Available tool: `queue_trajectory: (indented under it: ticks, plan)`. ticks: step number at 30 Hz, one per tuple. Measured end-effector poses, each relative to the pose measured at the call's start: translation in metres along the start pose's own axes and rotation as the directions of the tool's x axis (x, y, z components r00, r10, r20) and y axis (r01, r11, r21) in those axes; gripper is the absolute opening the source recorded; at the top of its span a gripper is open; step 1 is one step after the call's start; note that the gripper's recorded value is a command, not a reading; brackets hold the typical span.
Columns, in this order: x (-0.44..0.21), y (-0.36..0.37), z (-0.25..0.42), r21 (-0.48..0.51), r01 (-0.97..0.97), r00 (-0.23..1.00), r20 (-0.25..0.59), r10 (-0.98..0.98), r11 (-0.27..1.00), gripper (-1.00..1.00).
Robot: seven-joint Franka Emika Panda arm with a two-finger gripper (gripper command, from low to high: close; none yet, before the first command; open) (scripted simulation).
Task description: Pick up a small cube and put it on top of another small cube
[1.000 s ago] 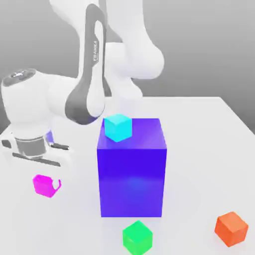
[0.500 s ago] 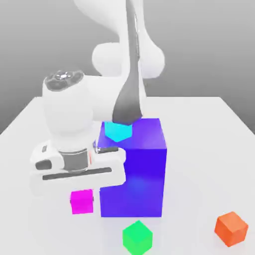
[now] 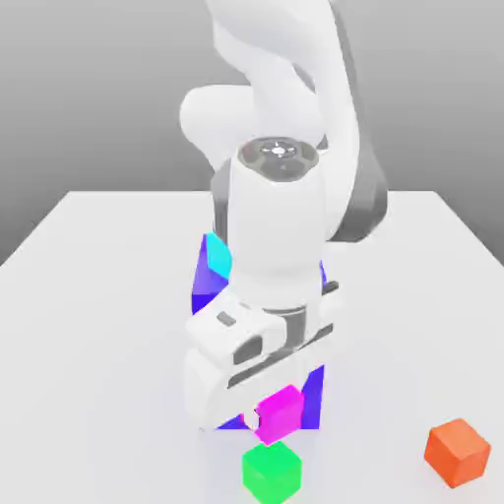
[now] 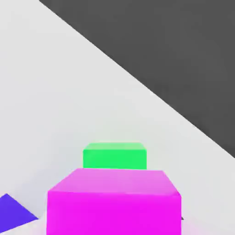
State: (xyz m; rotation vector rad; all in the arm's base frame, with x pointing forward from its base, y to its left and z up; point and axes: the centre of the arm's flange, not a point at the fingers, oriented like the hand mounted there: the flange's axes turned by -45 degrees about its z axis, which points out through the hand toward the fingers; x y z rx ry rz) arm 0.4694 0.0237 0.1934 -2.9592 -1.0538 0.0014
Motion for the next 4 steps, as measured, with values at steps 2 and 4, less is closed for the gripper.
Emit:
queue_trajectory:
  ticks: [2, 4]
  plan:
    - [-0.0005, -0.0004, 0.0095, 0.0, 0.0, 1.0, 0.0, 0.0, 1.0, 1.0]
    - [-0.0005, -0.0004, 0.0095, 0.0, 0.0, 1.0, 0.0, 0.0, 1.0, 1.0]
